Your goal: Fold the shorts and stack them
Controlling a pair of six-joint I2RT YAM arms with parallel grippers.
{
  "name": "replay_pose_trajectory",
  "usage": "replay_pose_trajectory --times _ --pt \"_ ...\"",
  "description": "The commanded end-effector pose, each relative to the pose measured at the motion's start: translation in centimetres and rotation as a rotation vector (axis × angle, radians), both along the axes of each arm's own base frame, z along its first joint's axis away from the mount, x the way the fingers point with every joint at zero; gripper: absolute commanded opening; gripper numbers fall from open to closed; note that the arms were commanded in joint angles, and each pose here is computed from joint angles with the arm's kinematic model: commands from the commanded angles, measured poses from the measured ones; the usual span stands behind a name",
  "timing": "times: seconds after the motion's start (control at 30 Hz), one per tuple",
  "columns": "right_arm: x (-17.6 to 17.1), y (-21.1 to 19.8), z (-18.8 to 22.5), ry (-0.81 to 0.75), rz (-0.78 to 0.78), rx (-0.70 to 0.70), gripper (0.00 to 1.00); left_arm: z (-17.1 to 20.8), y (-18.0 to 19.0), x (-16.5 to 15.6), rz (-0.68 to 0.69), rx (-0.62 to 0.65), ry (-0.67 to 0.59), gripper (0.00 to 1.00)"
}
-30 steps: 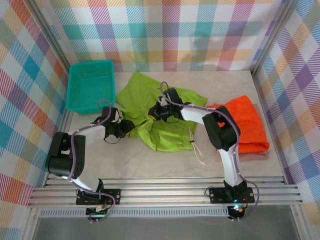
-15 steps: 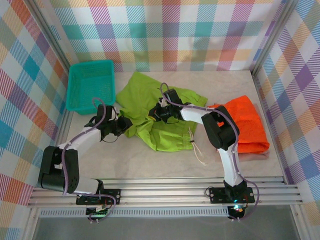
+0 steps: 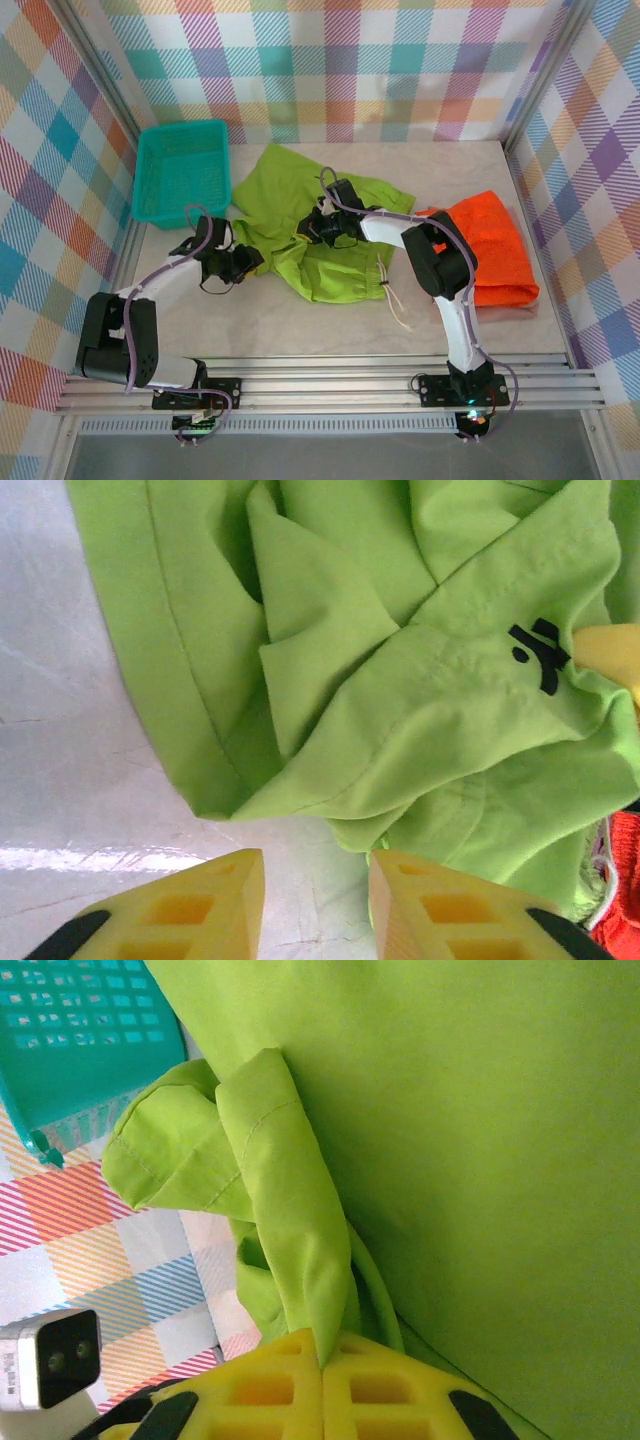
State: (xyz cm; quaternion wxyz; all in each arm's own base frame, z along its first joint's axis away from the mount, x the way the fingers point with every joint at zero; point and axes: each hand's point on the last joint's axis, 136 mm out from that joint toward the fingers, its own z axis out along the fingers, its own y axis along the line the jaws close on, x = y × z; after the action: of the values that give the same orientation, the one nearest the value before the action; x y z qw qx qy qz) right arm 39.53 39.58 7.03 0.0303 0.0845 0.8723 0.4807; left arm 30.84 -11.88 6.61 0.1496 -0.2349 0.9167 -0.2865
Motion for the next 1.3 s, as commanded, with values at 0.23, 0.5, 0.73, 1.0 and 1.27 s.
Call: replay_pose_trajectory --times 0.23,0.5,0.73,1.0,1.27 --pt "0.4 0.1 0.0 -0.003 0.005 0.004 0.08 -1.7 -0.5 1.9 -0.055 0.037 -0.064 0.36" --pt "0.4 0.1 -0.3 0.005 0.004 0.003 0.08 -2.3 -1.6 2.7 -0.077 -0.015 -0.079 0.31" --pt "0.4 0.2 -0.7 0.013 0.004 -0.001 0.08 -2.0 -2.1 2.5 -0.082 -0.054 -0.074 0.13" --pt "0.5 0.5 0.0 -0.003 0.02 0.014 0.17 2.0 1.0 0.3 -0.012 0.101 -0.034 0.0" --pt "-0.8 -1.1 3.5 -0.121 0.058 -0.005 0.57 10.1 10.7 -4.6 0.285 0.465 -0.101 0.0"
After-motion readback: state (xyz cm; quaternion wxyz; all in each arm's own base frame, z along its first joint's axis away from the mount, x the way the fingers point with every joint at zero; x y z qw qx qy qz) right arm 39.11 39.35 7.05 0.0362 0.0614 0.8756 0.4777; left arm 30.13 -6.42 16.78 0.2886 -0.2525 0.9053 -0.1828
